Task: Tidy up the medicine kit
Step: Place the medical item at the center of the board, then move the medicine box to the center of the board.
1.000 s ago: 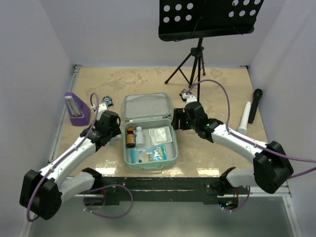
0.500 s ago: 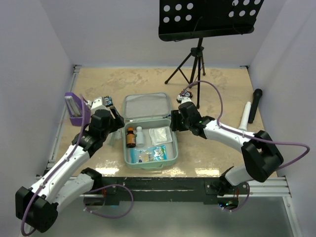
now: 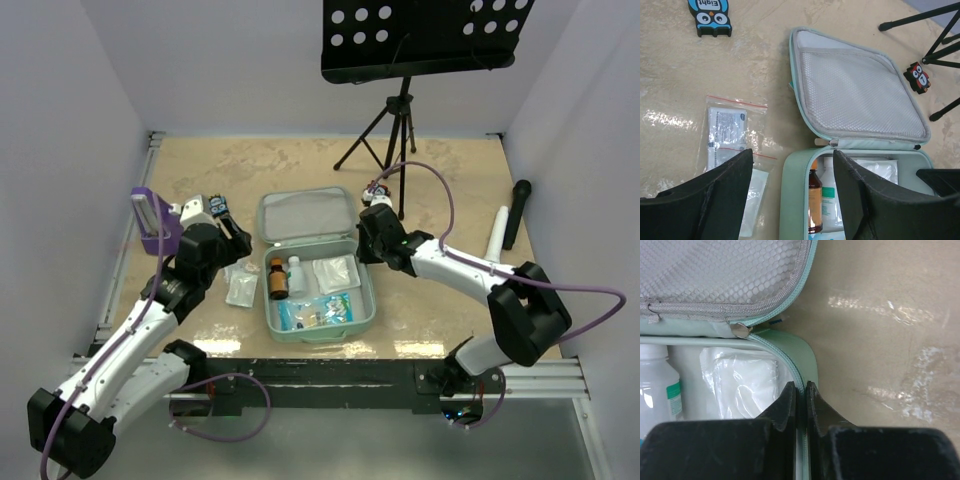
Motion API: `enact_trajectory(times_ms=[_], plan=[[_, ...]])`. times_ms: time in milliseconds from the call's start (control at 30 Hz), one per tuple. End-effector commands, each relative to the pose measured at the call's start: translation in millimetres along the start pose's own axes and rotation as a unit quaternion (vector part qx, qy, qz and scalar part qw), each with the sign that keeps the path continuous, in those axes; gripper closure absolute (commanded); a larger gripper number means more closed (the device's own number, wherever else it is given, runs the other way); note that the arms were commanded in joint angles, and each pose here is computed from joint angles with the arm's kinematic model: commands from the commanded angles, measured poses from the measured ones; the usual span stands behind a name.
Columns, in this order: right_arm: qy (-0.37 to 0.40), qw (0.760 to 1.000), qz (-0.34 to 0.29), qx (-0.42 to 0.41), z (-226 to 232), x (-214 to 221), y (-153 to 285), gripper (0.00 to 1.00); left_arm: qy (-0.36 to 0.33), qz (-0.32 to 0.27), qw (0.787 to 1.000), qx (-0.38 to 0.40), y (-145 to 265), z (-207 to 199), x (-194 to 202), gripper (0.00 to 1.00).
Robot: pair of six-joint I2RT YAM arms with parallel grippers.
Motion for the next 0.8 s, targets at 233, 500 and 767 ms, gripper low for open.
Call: enact_trajectory(times_ms=[233,500,767], plan=[[-0.095,0.993,0.003,0.066,-44,1,28,1.0,0.016,-0.003,0.999,0.044,-8,-13,4,0.3],[-0.124,0.989,0.013,0.079,-51,11,39,1.0,0.028,0.004,0.998,0.065,-11,-21,7,0.31],[-0.138,0.989,0.024,0.051,-44,16,52,1.0,0.036,0.017,0.996,0.075,-13,-22,16,0.31]])
Point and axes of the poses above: each gripper's point midway between its finger pads, its own y axis back along the fingers, its own z axis along the line the jaws close on, x = y × z, the point moved 3 cm from there along y, back along the fingers, and after that the axes turned 4 degrees about -y, right-handed, at the moved point
